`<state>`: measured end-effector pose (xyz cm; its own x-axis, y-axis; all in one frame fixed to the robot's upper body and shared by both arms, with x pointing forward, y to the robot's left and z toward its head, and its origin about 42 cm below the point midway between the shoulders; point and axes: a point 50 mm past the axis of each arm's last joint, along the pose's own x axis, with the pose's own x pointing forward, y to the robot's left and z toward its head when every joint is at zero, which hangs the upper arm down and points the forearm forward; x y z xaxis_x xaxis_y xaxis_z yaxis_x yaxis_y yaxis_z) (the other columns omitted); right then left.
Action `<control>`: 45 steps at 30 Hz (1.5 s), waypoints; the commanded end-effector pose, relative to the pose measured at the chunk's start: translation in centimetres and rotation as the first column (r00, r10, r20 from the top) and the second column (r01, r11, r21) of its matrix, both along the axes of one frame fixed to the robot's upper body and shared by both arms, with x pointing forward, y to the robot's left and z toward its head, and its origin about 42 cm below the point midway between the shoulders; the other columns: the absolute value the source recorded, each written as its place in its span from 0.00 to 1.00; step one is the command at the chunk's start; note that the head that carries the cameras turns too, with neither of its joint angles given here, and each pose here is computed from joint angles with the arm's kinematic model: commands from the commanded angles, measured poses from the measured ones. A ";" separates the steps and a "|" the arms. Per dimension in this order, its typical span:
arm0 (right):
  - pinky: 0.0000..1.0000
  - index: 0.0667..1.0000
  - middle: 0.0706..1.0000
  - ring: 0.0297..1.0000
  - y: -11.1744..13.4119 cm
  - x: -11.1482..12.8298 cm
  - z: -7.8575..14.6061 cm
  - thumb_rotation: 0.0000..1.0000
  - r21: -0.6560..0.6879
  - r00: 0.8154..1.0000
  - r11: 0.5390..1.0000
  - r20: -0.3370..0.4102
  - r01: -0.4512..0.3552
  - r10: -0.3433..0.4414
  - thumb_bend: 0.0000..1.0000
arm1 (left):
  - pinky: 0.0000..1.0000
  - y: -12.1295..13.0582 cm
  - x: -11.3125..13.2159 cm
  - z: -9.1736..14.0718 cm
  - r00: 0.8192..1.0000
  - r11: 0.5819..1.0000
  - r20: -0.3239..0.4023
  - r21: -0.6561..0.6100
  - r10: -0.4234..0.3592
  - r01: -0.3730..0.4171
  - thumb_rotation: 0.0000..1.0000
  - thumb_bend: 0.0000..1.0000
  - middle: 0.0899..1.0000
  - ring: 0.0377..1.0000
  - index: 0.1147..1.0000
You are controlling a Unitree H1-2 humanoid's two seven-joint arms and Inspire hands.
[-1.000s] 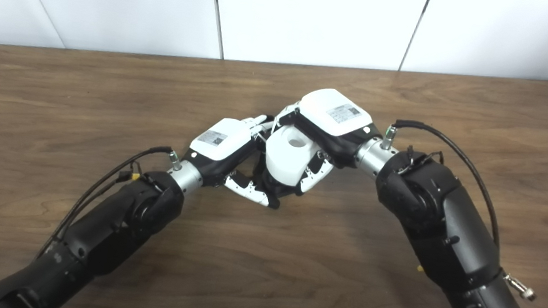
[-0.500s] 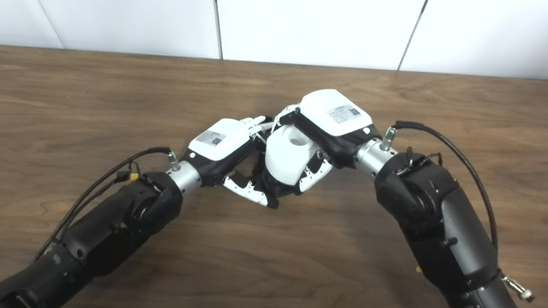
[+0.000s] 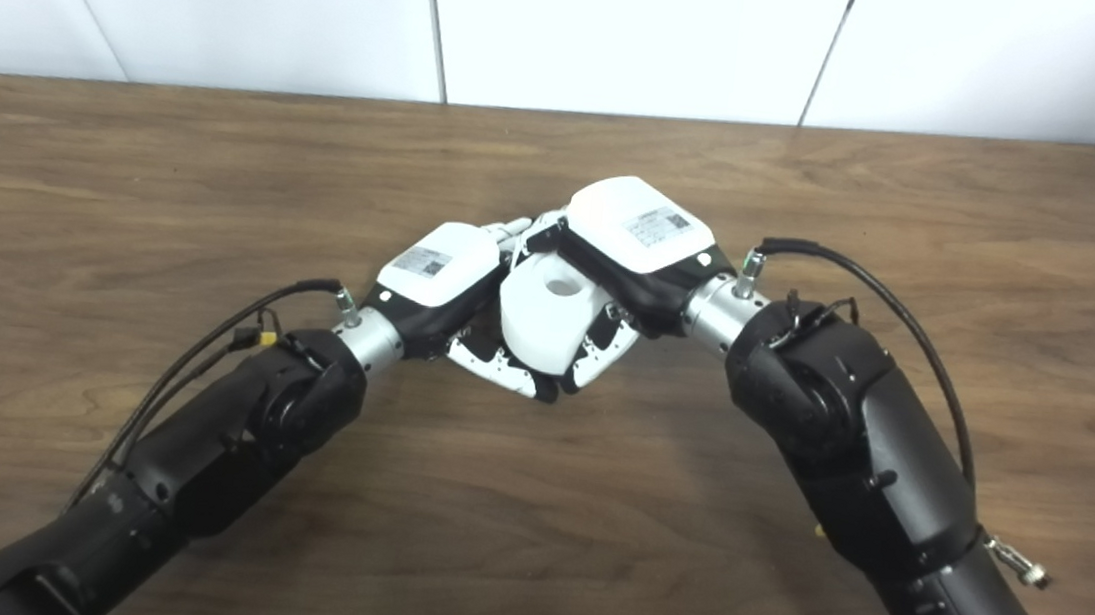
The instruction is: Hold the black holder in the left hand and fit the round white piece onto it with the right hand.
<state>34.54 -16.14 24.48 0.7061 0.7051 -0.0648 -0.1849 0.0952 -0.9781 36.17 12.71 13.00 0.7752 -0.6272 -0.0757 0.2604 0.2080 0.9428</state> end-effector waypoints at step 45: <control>0.69 0.45 0.71 0.74 -2.7 1.5 -1.8 0.14 -0.048 0.993 0.993 -0.038 0.108 -0.110 0.53 | 0.94 1.4 -2.2 -3.4 0.991 0.991 -0.132 0.132 -0.011 0.029 0.07 0.52 0.93 0.97 0.42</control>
<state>35.98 -19.52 23.06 0.7874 0.6104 -0.0868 -0.1914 0.1082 -0.9755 36.02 12.83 13.21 0.7757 -0.6266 -0.0752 0.2614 0.2105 0.9420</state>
